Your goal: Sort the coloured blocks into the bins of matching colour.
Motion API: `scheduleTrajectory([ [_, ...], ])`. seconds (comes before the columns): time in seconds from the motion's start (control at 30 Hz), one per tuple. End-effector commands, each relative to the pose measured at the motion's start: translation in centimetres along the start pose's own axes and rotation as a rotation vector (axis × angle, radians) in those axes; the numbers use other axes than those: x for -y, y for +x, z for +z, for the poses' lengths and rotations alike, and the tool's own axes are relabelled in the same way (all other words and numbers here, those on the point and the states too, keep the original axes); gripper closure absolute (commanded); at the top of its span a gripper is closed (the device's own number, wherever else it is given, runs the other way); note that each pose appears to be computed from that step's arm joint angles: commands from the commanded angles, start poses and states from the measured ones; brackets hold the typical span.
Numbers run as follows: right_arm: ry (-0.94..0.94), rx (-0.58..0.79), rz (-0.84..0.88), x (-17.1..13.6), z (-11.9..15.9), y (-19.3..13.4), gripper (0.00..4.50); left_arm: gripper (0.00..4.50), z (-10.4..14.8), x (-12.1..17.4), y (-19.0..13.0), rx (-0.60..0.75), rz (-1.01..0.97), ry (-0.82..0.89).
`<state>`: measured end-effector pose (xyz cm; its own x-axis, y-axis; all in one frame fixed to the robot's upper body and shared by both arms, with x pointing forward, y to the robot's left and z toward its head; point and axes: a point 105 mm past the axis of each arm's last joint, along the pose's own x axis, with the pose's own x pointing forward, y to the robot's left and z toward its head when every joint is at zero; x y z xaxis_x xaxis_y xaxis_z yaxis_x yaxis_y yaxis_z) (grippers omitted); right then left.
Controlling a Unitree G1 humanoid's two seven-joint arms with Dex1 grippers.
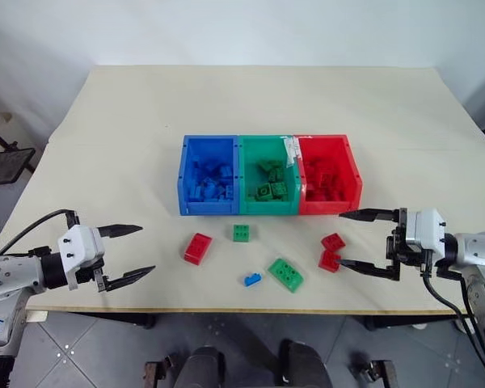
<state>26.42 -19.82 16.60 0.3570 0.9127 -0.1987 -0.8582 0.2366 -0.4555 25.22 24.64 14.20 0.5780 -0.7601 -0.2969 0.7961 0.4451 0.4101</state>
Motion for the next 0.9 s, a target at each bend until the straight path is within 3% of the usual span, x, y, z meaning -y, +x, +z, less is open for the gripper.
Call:
scheduleTrajectory([
  [0.03, -0.033, 0.006, -0.022, 0.4, 0.3, -0.2, 0.0, 0.01, 1.5, -0.2, 0.4, 0.058, 0.016, 0.017],
  [0.2, -0.024, -0.022, -0.06, 0.6, 0.0, -1.4, 0.0, 0.01, 2.8, 0.1, 2.0, 0.123, 0.005, 0.017],
  [0.3, 0.01, -0.13, -0.158, 0.6, -1.8, -5.5, 0.0, 0.01, 5.9, 2.9, 5.6, 0.245, -0.174, -0.014],
  [0.47, 0.059, -0.269, -0.143, -0.5, -4.2, -8.1, 0.0, 0.01, 7.6, 6.3, 8.9, 0.277, -0.368, 0.031],
  [0.67, 0.084, -0.303, -0.111, 0.2, -5.5, -7.6, 0.0, 0.01, 8.9, 7.3, 10.0, 0.33, -0.406, 0.043],
  [0.9, 0.092, -0.305, 0.027, 1.3, -7.0, -3.6, 0.0, 0.01, 7.2, 6.2, 8.8, 0.268, -0.356, 0.046],
])
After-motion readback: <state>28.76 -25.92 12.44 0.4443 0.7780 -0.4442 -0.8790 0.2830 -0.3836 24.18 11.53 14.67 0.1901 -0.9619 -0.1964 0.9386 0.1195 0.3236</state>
